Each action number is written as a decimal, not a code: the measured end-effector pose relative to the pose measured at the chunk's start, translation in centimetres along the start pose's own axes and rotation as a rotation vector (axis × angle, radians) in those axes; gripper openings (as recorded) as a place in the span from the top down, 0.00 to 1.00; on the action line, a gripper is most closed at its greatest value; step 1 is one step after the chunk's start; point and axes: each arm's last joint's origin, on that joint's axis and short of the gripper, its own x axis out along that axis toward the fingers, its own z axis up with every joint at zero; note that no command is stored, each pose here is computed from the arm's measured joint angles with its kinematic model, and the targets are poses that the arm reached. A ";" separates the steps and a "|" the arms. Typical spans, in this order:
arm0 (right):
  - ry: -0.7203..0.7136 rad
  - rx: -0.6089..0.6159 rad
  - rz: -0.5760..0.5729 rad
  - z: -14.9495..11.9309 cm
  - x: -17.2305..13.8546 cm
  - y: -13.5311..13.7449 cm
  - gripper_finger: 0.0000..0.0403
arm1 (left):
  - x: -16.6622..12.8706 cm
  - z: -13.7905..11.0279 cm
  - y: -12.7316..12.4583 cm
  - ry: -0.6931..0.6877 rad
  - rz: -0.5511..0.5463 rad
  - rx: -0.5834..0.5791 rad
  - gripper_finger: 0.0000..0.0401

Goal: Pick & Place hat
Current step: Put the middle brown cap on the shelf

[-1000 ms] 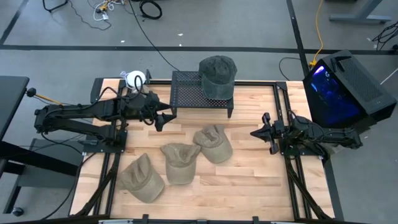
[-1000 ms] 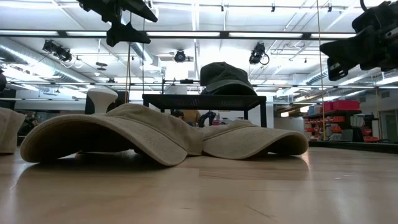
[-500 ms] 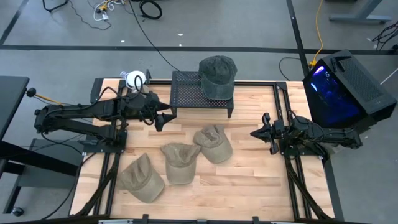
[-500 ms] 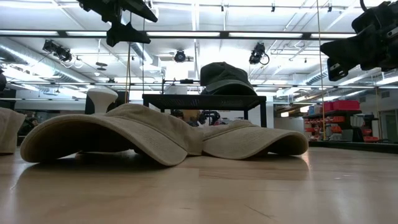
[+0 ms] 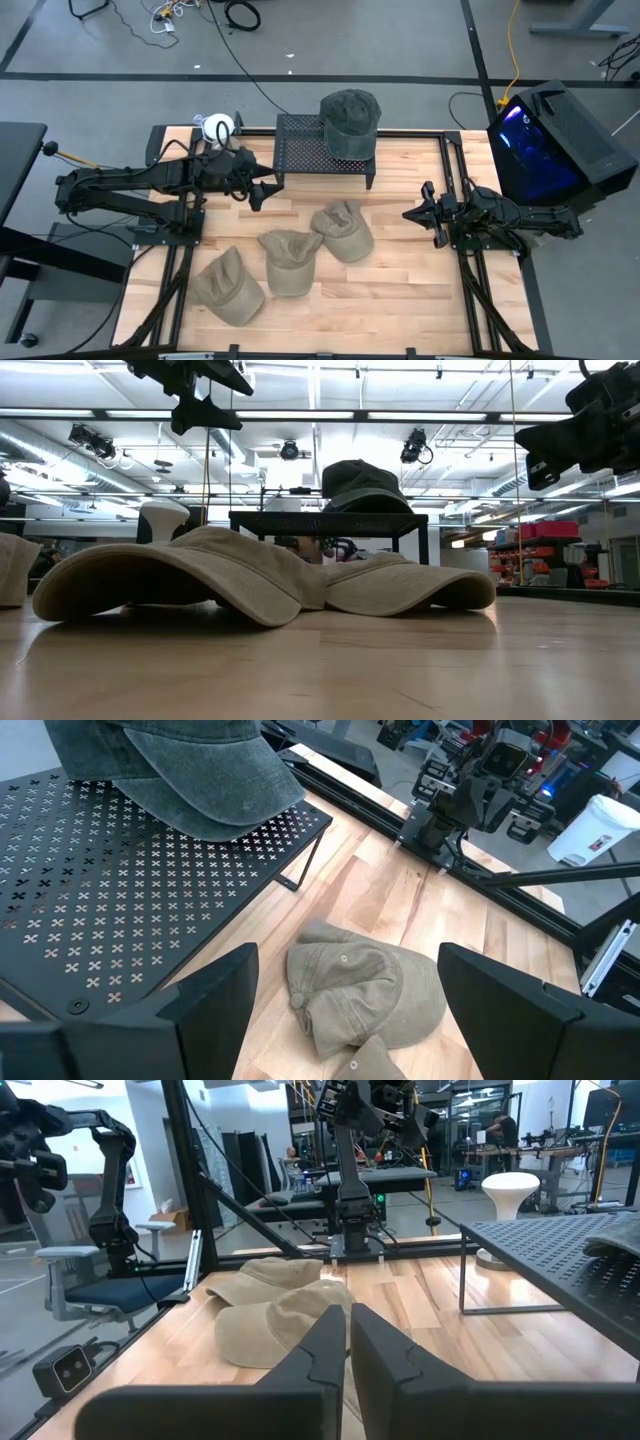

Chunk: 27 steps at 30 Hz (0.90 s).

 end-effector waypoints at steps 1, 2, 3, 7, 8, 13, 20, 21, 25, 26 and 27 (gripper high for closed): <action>0.000 0.000 0.000 0.0 0.0 0.0 0.94 | 0.0 0.0 0.0 0.000 0.000 0.000 0.21; 0.000 0.000 0.000 0.0 0.0 0.0 0.94 | 0.0 0.0 0.0 0.000 0.000 0.000 0.21; 0.000 0.000 0.000 0.0 0.0 0.0 0.94 | 0.0 0.0 0.0 0.000 0.000 0.000 0.21; 0.000 0.000 0.000 0.0 0.0 0.0 0.94 | 0.0 0.1 0.0 -0.010 0.014 0.037 0.21; 0.000 0.000 0.000 0.0 0.0 0.0 0.94 | 0.0 0.1 0.1 -0.013 0.022 0.051 0.21; 0.000 0.000 0.000 0.0 0.0 0.0 0.94 | 0.0 0.1 0.1 -0.016 0.027 0.058 0.21; 0.000 0.000 0.000 0.0 0.0 0.0 0.94 | 0.0 0.1 0.1 -0.020 0.026 0.044 0.21; 0.001 0.000 0.000 0.0 0.0 0.0 0.94 | 0.0 0.2 0.1 -0.024 0.024 0.044 0.21; 0.000 0.000 0.000 0.0 0.0 0.0 0.94 | 0.0 0.2 0.0 -0.023 0.013 -0.010 0.21; 0.000 0.000 0.000 0.0 0.0 0.0 0.94 | 0.0 0.1 0.0 -0.018 0.007 -0.028 0.21; 0.000 0.000 0.000 0.0 0.0 0.0 0.94 | 0.0 0.1 0.0 -0.011 -0.002 -0.046 0.21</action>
